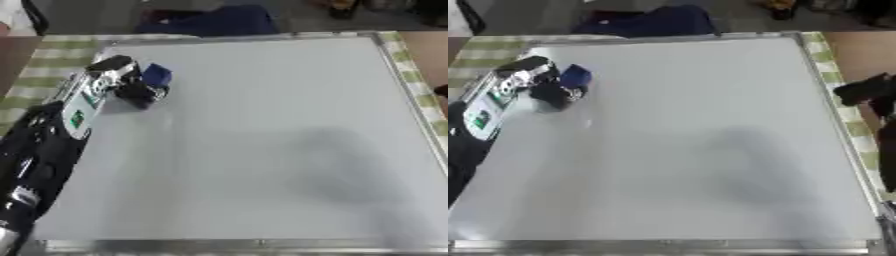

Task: Wipe the whiteboard clean with a brush.

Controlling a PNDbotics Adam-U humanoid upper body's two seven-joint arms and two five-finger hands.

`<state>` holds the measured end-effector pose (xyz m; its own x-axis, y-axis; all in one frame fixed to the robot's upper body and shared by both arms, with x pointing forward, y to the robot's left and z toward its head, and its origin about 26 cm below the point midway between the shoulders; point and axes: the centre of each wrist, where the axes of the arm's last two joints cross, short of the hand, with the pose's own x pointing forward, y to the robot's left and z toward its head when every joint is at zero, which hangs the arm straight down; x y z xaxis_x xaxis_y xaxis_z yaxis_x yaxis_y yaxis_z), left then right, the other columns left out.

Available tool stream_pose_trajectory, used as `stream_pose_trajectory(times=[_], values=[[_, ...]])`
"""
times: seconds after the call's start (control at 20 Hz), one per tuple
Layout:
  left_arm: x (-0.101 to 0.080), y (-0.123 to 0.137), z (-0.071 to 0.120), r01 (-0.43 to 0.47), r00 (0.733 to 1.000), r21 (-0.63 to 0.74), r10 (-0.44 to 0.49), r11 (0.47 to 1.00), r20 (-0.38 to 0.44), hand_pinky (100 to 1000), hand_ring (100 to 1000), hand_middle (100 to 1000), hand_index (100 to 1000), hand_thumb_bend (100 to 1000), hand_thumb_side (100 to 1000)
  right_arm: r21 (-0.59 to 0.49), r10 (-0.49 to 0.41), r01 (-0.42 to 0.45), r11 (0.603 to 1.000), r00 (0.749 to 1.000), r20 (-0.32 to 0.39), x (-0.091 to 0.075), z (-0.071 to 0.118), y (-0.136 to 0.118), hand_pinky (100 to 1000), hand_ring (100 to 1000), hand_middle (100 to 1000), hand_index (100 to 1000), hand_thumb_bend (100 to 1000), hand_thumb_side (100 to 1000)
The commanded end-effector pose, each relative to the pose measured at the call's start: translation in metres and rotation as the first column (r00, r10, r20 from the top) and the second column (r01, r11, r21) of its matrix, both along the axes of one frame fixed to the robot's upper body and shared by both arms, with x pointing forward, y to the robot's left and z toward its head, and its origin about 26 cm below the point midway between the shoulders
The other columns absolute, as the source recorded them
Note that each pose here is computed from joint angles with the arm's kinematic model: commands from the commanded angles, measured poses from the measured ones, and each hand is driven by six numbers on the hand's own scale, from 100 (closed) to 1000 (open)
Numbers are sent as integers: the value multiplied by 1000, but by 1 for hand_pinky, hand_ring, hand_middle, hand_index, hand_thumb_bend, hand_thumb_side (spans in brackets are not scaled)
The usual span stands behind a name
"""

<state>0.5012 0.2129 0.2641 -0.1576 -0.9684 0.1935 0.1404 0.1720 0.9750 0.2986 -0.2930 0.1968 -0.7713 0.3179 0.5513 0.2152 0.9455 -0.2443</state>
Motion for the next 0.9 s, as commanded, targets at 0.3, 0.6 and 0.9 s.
stream_pose_trajectory(times=[0.3,0.6,0.9], values=[[1,2,5,-20,999,14,19,1000,34,462,651,509,105,173,569,-13,8,-8,1000,1000,29,-2,7,1,719,625,480,491,100,970],[1,2,4,-11,999,9,11,1000,31,440,628,482,100,168,532,-11,8,-8,1000,999,31,-2,7,1,719,626,480,491,100,972],[2,1,4,-11,999,9,11,1000,34,437,623,459,106,155,526,-12,10,-10,1000,999,31,-2,8,1,719,626,480,489,100,972]])
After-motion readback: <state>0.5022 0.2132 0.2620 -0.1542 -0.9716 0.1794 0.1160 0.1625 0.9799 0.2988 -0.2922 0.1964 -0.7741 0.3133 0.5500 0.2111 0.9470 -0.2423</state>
